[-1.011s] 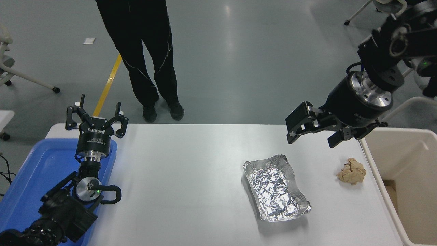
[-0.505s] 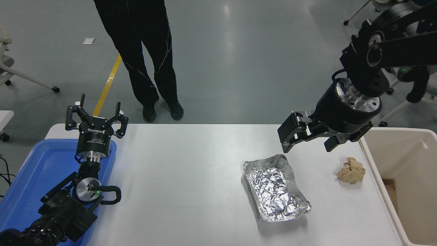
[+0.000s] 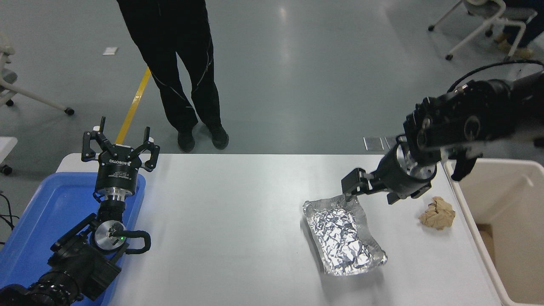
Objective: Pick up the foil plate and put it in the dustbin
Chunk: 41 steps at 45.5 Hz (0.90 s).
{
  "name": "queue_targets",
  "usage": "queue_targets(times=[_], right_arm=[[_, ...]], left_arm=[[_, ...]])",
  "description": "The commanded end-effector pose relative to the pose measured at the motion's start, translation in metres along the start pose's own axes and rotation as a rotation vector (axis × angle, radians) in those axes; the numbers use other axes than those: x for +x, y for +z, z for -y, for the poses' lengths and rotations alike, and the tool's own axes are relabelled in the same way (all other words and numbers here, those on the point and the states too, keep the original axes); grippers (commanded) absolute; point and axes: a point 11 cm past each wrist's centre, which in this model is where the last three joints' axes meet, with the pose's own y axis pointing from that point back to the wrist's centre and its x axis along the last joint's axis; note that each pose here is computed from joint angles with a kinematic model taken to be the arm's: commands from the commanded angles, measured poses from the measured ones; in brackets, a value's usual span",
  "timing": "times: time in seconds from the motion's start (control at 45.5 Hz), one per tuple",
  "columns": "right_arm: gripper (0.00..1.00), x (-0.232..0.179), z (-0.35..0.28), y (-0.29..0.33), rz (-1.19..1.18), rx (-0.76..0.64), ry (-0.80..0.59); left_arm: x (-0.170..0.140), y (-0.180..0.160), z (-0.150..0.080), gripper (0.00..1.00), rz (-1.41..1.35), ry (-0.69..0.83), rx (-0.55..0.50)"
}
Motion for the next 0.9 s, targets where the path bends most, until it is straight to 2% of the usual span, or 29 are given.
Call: queue_targets(times=[0.0,0.242,0.703,0.769,0.879], right_arm=[[1.00,-0.025,0.067,0.017,-0.026,0.036,0.032],[1.00,-0.009,0.092,0.028,0.008,0.042,0.160],[0.99,-0.037,0.135,0.044,0.000,0.026,0.162],[0.96,-0.041,0.137,0.047,-0.009,0.021,0.155],[0.81,-0.048,0.144,0.052,-0.046,0.009,0.145]], left_arm=[[0.000,0.000,0.000,0.99,-0.001,-0.002,0.000],[0.000,0.000,0.000,0.99,-0.001,-0.002,0.000],[0.000,0.000,0.000,0.99,0.000,0.000,0.000],[0.000,0.000,0.000,0.99,-0.001,-0.002,0.000],[0.000,0.000,0.000,0.99,0.000,0.000,0.000]])
